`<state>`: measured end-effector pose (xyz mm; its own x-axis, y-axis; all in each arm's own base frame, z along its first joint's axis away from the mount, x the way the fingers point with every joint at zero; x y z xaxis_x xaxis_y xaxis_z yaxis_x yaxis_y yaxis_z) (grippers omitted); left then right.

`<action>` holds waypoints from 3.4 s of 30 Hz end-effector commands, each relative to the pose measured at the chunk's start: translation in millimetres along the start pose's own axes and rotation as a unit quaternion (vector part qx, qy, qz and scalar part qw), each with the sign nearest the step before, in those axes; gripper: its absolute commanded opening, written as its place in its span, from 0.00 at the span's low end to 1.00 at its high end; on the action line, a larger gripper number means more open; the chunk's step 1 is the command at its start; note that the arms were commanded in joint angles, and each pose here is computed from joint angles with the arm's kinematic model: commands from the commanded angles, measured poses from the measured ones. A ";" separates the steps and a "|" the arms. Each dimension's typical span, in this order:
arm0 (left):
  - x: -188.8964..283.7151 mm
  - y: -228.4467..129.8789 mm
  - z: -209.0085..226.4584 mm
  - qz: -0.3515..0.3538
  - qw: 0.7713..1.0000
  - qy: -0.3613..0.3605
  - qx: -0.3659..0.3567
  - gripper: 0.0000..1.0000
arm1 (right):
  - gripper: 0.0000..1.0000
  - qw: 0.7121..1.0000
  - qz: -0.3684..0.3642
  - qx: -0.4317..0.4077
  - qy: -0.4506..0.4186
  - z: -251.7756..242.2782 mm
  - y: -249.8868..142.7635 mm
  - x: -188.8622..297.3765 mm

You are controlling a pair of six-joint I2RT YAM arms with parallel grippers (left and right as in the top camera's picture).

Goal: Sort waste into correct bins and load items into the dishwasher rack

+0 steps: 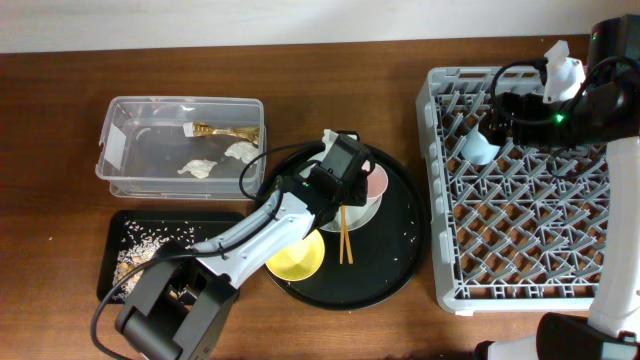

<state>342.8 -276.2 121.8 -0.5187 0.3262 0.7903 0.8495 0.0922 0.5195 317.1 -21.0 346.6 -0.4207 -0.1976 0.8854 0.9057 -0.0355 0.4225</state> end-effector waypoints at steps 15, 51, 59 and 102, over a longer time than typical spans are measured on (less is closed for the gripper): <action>17.7 16.0 -11.0 -0.015 1.000 -0.018 -0.002 0.00 | 0.98 1.000 -0.002 0.000 0.005 0.6 0.7 0.3; 288.5 75.0 13.0 0.070 0.813 -0.575 -0.053 0.00 | 0.98 0.884 -0.072 0.169 0.430 119.4 -20.9 55.8; 290.3 73.8 12.5 0.072 0.808 -0.581 -0.059 0.00 | 0.98 0.878 -0.098 0.248 0.398 152.4 -72.2 108.8; 310.7 76.0 -38.0 0.061 0.772 -0.618 -0.134 0.00 | 0.98 0.772 -0.182 0.345 0.502 162.0 -118.3 100.4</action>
<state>245.7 -203.7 415.6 0.1735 0.9847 0.0139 0.7546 -0.1420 0.6407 156.3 120.2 415.7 -0.0875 -0.9620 0.2588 0.3741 0.2090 0.9035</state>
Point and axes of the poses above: each gripper's point midway between its finger pads, its own x axis back along the fingers, its own z axis along the line the jaws close on, y = z × x, the point moved 5 cm from there along x, back along the fingers, and after that the axes turned 8 degrees about x, right-handed, at the moved point
